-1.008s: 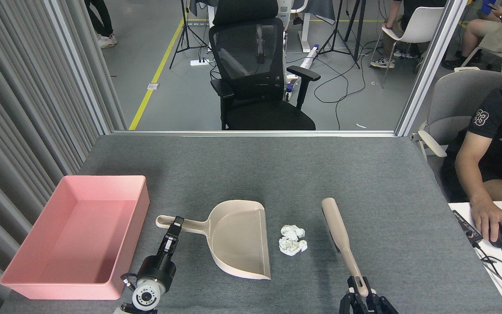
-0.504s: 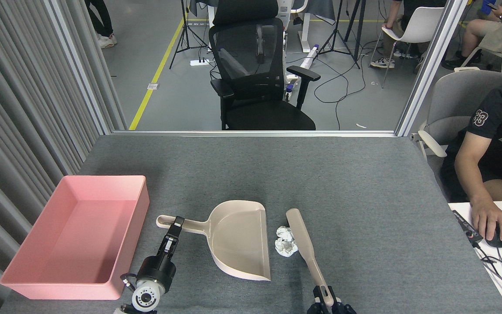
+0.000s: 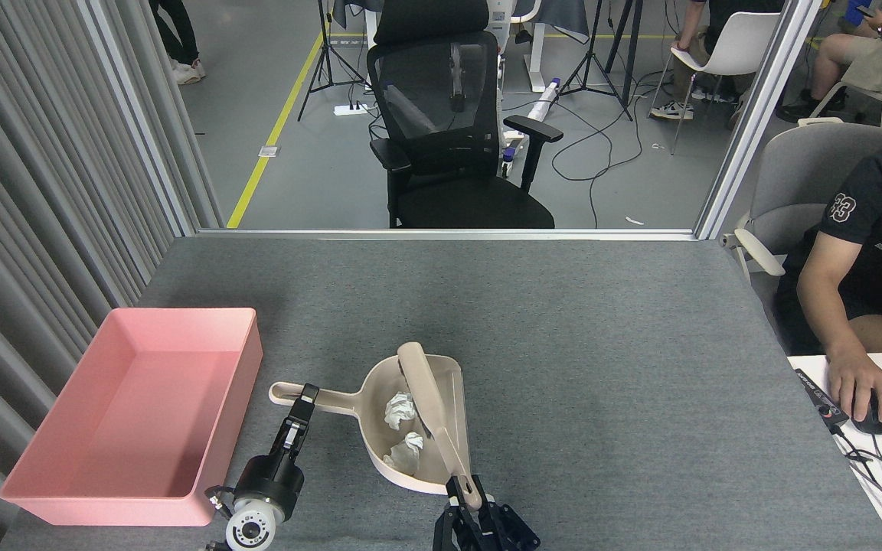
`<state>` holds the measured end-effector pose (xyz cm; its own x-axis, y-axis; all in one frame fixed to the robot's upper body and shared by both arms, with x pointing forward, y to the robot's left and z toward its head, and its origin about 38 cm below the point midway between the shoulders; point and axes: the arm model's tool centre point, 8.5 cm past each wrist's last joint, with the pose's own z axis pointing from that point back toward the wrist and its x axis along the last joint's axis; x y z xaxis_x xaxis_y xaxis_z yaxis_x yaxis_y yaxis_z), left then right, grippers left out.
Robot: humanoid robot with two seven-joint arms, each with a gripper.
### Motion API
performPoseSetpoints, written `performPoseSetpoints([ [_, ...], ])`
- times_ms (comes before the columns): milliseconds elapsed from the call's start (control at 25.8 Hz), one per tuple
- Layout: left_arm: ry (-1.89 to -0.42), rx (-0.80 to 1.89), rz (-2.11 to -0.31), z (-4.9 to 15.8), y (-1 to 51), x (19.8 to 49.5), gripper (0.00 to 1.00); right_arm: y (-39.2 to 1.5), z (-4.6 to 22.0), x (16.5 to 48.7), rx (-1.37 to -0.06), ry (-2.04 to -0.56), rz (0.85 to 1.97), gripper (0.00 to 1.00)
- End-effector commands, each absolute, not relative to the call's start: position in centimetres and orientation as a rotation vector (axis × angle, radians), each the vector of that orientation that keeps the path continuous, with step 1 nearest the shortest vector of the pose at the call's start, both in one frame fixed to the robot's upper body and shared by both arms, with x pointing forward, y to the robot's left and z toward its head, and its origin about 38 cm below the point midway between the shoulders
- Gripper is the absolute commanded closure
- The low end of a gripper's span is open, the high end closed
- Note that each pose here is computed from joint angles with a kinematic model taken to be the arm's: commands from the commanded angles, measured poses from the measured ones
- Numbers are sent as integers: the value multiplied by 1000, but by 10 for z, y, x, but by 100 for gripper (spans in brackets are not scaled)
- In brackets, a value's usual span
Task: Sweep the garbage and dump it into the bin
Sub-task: 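Pull the brush back away from the dustpan with the right gripper, then carry the dustpan over the pink bin with the left gripper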
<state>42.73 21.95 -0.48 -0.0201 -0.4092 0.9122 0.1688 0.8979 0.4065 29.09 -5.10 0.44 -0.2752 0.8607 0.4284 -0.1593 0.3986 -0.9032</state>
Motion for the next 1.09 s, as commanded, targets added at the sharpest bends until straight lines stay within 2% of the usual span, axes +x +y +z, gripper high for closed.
performPoseSetpoints([
  [0, -1520, 192, -466, -6, 220, 426, 79, -39, 24, 299, -627, -1590, 1080, 91],
  [116, -1517, 193, -462, -7, 220, 426, 79, -56, 46, 298, -677, -1638, 1026, 91],
  [233, -1517, 187, -452, -6, 219, 426, 79, -116, 47, 294, -808, -1580, 1001, 91],
  [388, -1518, 185, -442, -4, 220, 427, 79, -191, 31, 288, -928, -1474, 1011, 91],
  [543, -1526, 150, -409, 2, 220, 431, 80, -240, 15, 272, -958, -1413, 1013, 90],
  [776, -1563, 168, -376, 41, 228, 442, 83, -263, -3, 254, -965, -1355, 1009, 90],
  [892, -1567, 159, -349, 51, 231, 447, 83, -264, -3, 253, -965, -1351, 1008, 90],
  [1047, -1569, 160, -328, 53, 242, 448, 83, -265, -3, 254, -968, -1347, 1008, 90],
])
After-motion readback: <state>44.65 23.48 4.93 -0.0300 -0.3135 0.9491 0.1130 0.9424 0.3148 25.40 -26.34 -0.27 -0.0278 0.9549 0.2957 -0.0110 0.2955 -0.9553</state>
